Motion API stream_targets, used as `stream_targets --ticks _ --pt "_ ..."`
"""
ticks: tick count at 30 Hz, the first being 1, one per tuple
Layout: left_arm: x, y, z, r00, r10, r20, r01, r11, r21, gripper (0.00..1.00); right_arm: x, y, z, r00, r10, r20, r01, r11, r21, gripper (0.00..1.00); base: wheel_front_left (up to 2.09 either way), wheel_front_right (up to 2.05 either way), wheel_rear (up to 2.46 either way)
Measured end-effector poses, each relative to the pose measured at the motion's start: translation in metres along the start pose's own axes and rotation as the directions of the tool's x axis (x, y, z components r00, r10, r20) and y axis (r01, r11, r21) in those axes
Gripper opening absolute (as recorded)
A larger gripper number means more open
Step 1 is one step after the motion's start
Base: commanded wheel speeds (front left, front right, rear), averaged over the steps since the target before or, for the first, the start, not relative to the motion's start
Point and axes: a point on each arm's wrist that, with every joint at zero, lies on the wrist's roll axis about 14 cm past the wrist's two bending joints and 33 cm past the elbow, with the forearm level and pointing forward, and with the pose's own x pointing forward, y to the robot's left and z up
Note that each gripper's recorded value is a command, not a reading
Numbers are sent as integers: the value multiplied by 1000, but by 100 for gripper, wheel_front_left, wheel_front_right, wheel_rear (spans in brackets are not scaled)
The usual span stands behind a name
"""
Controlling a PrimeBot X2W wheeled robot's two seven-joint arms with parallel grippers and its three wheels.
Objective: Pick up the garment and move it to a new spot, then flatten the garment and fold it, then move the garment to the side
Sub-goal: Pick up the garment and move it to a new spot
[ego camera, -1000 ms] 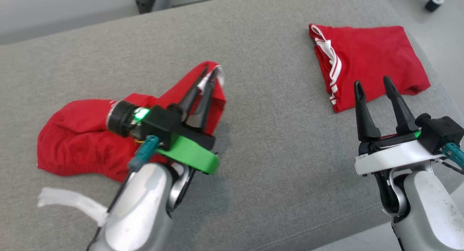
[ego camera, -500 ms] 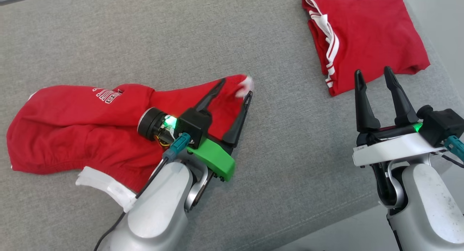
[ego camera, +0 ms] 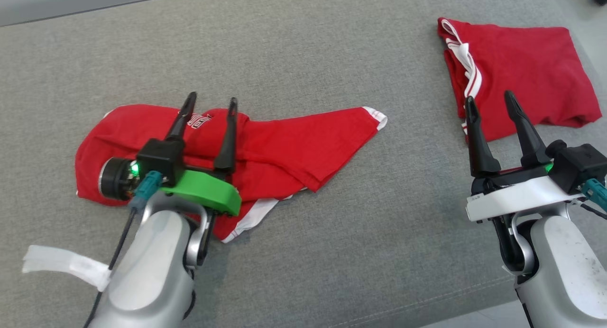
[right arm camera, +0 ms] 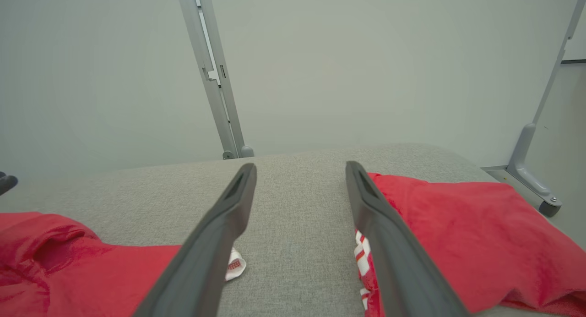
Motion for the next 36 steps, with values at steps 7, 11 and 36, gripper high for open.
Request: stream_targets --ticks 7,11,36 --pt "-43 76 25 974 222 52 -224 974 43 100 5 18 -1 998 60 -2 -60 998 7 100 0 0 0" --pt "-70 98 32 954 291 66 -295 953 63 100 5 25 0 997 83 -3 -83 997 5 100 0 0 0" --pt "-146 86 53 941 328 83 -333 941 54 100 -42 26 13 997 80 1 -80 997 4 100 0 0 0"
